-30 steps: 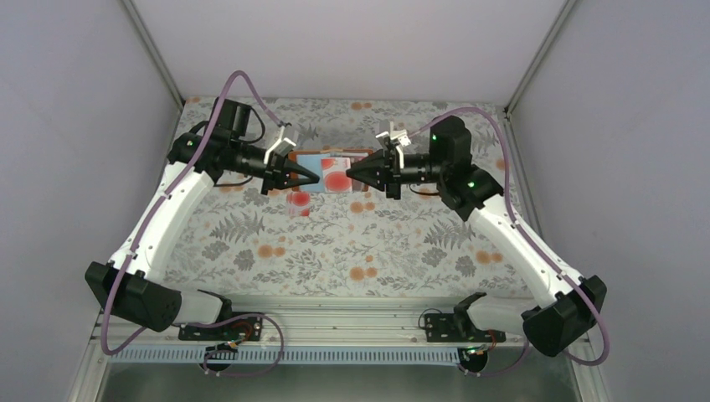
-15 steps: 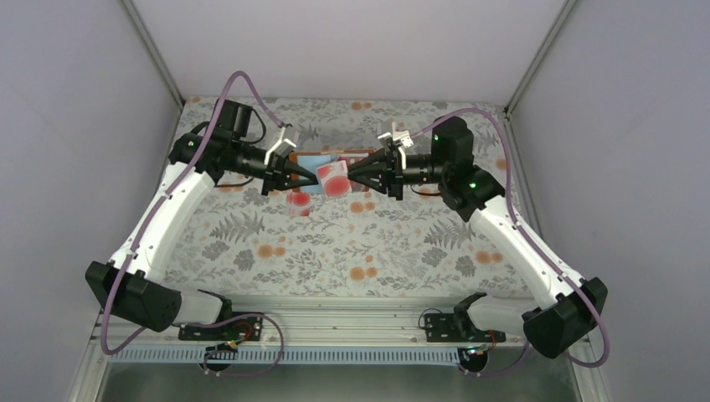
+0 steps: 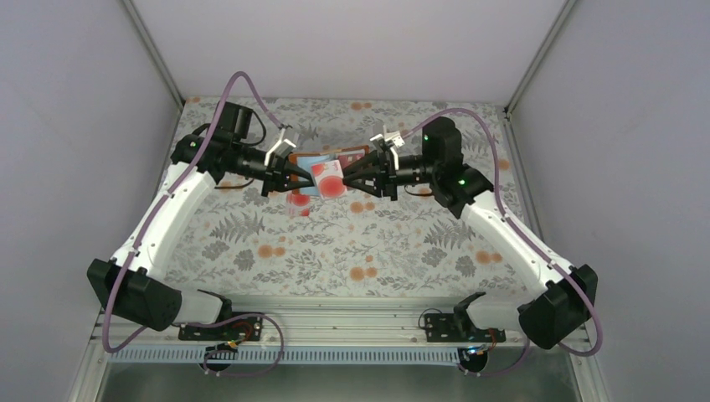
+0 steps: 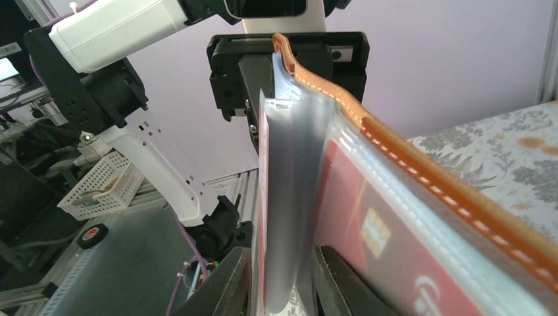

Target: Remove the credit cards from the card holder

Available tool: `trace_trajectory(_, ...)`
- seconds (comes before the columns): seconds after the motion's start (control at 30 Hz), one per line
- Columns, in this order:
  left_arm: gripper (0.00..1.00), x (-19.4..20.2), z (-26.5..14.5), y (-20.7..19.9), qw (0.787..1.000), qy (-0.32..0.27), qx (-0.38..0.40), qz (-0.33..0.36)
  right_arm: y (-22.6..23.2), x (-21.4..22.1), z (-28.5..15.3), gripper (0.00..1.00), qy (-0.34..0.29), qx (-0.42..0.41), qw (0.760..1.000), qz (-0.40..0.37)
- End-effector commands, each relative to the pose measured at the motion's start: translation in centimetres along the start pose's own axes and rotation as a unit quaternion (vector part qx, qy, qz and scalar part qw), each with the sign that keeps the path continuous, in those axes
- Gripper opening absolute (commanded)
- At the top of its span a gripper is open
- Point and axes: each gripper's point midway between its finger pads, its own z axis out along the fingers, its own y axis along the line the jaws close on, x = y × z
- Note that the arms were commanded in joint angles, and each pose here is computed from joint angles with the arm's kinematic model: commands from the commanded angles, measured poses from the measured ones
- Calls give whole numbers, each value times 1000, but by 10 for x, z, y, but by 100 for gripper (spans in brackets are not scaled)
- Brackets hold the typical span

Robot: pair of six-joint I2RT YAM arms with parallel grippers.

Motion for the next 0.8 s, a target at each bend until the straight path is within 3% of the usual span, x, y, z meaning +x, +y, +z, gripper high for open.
trace_trajectory(0.0, 2, -12, -2, -4, 1000, -18, 12, 21, 7, 6, 8, 28, 7, -26, 1000, -1)
trace_trajectory(0.1, 2, -11, -2, -4, 1000, -16, 11, 20, 13, 5, 9, 34, 8, -35, 999, -8)
trace_trajectory(0.17, 2, -10, -2, -3, 1000, -16, 9, 19, 13, 5, 11, 33, 9, -34, 999, -8)
trace_trajectory(0.27, 2, -10, -3, -2, 1000, -13, 0, 22, 8, 4, 13, 10, 6, -11, 1000, -5)
trace_trajectory(0.33, 2, -8, -3, -4, 1000, -12, 0, 23, 9, 3, 11, 4, 2, -3, 1000, -8)
trace_trajectory(0.77, 2, -8, -6, -8, 999, -12, -1, 33, -9, -14, -12, 4, -18, 79, 997, -13)
